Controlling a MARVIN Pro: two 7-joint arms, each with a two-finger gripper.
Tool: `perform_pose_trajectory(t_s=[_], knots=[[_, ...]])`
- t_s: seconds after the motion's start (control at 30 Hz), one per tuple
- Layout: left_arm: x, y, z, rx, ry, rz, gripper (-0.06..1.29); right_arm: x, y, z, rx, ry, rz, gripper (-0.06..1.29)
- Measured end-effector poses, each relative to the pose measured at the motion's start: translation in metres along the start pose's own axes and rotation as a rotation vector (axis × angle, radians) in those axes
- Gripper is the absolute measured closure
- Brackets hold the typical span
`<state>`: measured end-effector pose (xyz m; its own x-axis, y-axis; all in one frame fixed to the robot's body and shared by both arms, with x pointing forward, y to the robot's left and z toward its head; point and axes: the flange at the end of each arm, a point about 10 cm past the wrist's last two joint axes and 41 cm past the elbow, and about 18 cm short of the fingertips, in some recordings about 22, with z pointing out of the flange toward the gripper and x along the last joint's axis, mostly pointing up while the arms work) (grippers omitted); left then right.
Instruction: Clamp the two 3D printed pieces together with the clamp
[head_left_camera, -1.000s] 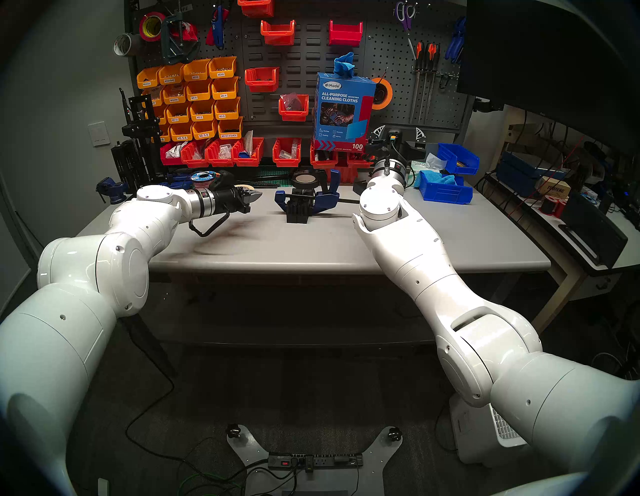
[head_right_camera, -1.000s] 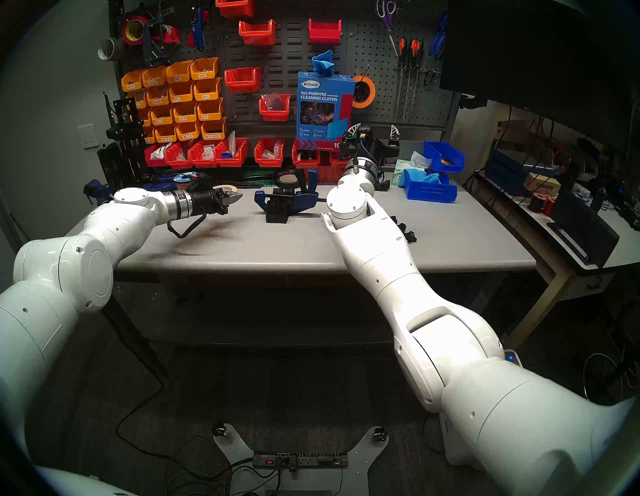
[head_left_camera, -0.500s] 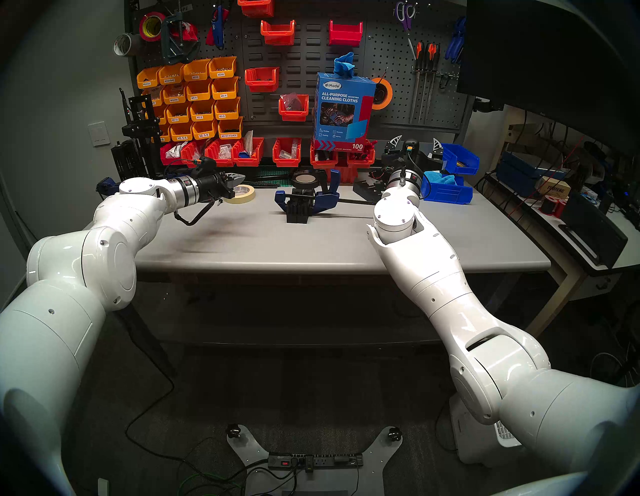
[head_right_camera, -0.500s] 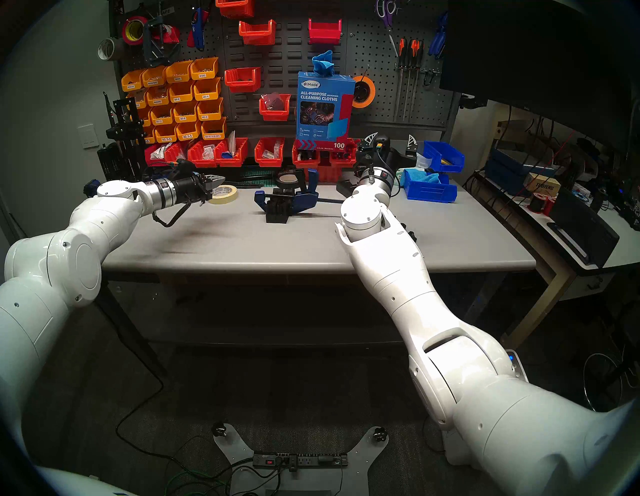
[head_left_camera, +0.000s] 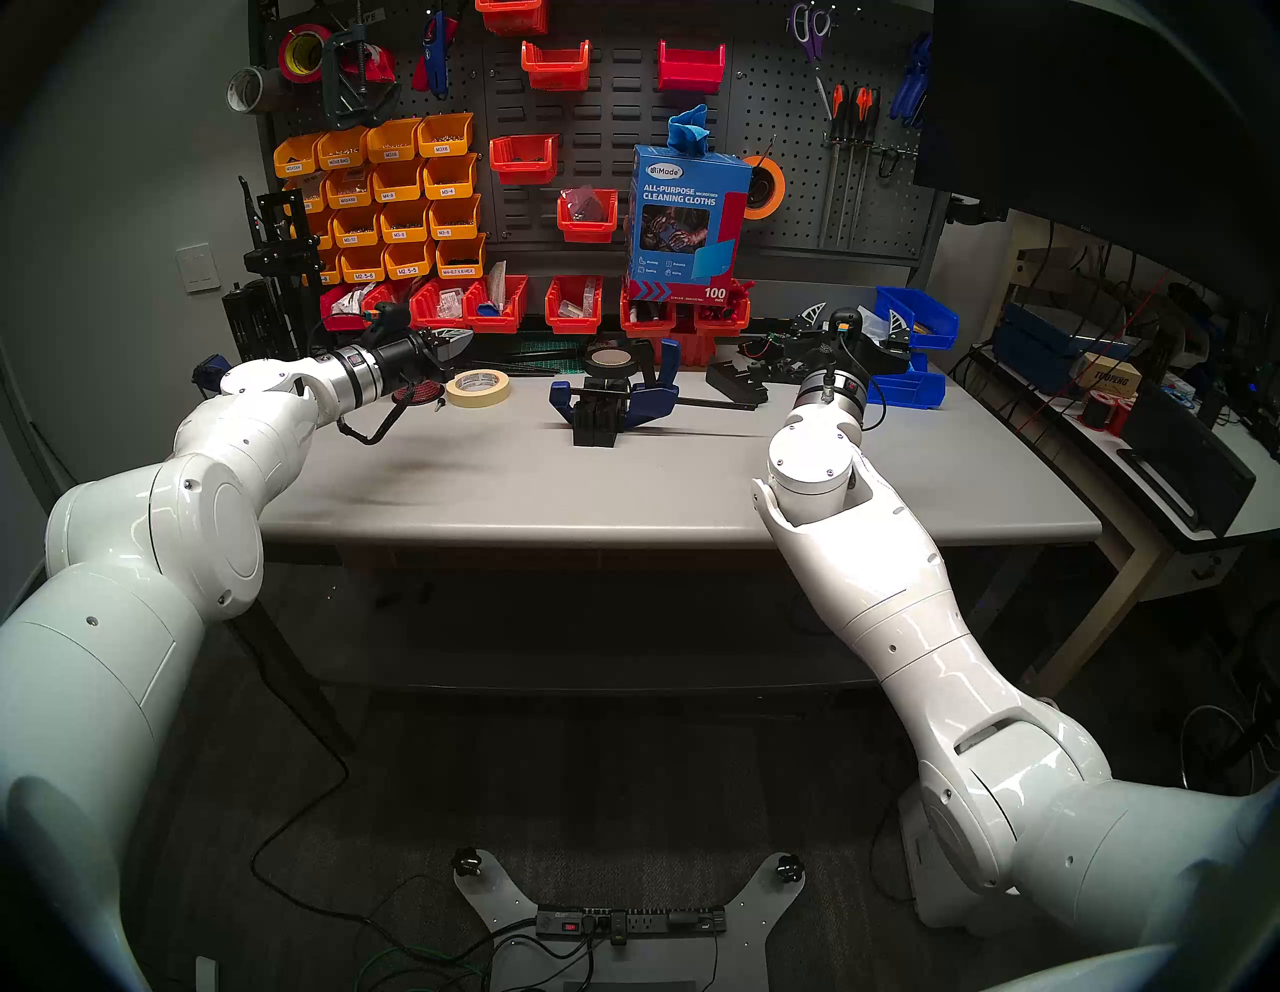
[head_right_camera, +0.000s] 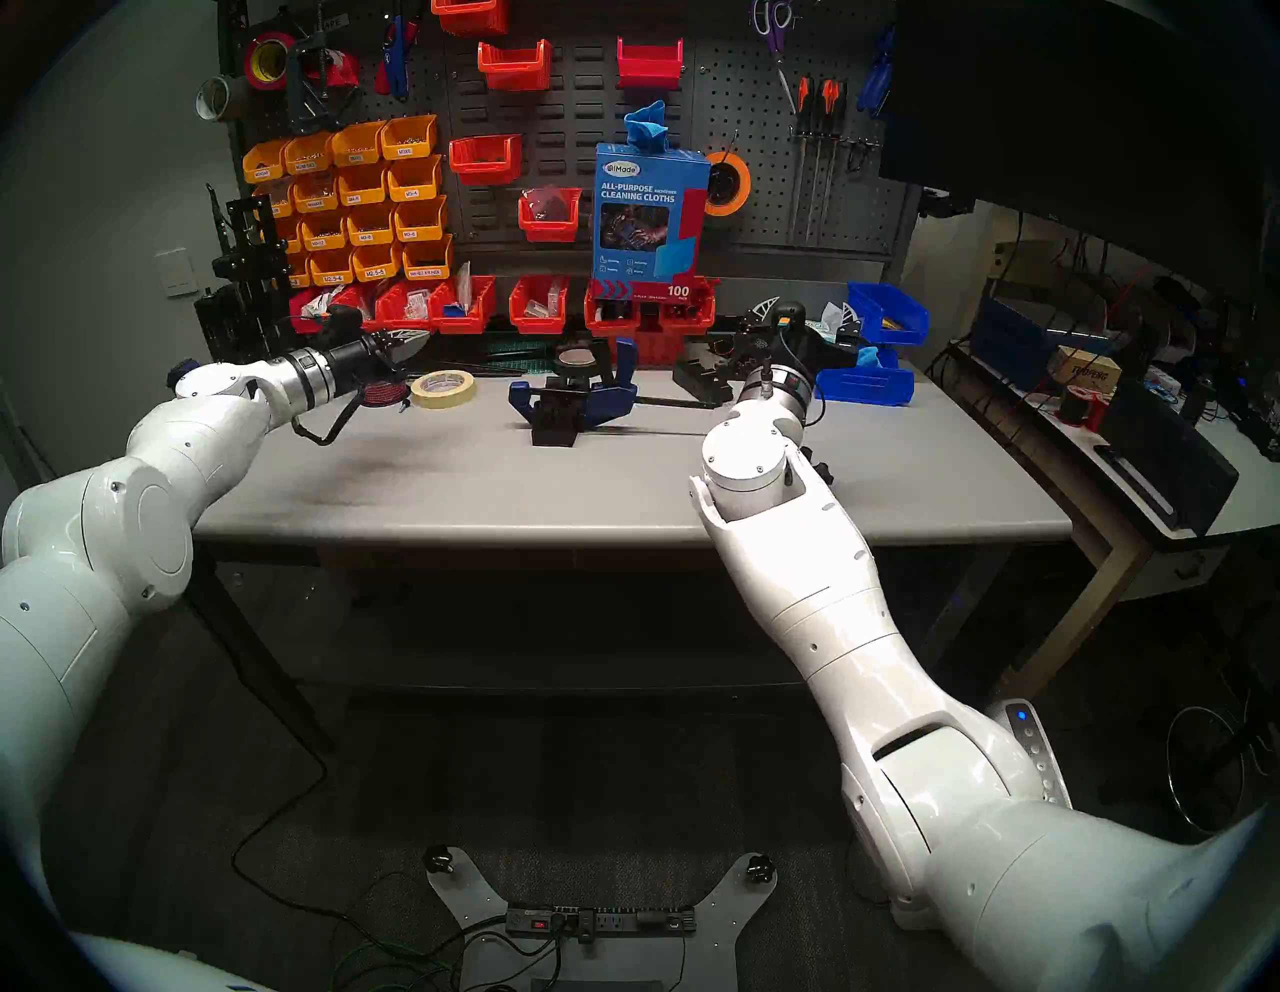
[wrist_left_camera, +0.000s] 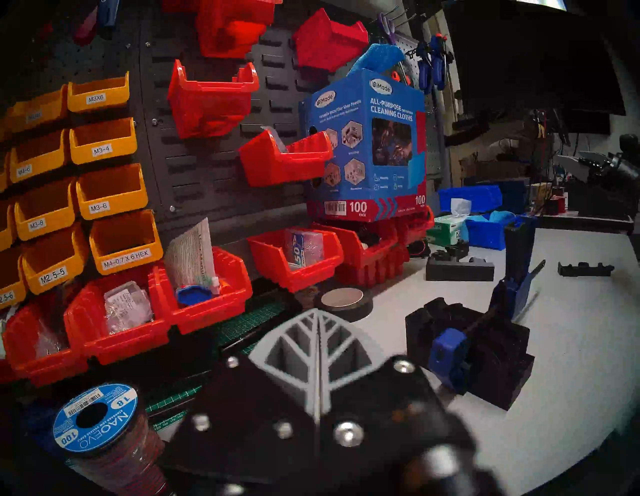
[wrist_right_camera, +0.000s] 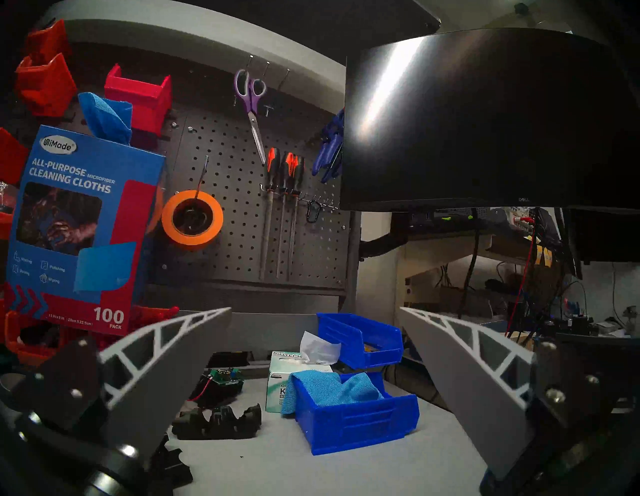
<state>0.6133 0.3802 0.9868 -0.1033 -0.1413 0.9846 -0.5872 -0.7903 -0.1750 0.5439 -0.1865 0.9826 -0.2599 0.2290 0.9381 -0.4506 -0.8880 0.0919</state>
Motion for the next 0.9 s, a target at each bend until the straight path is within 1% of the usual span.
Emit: perform_pose_trajectory(t_s=[0.1, 0.33, 0.9], knots=[[-0.003, 0.003, -0.001, -0.016, 0.008, -0.003, 1.25, -0.001, 0.003, -0.007, 0.009, -0.015, 0.008, -0.03], [-0.007, 0.005, -0.003, -0.033, 0.018, -0.006, 1.25, -0.002, 0.006, -0.016, 0.04, -0.044, 0.019, -0.03], [-0.007, 0.007, -0.004, -0.044, 0.03, -0.007, 1.25, 0.002, 0.011, -0.019, 0.068, -0.065, 0.011, -0.03]])
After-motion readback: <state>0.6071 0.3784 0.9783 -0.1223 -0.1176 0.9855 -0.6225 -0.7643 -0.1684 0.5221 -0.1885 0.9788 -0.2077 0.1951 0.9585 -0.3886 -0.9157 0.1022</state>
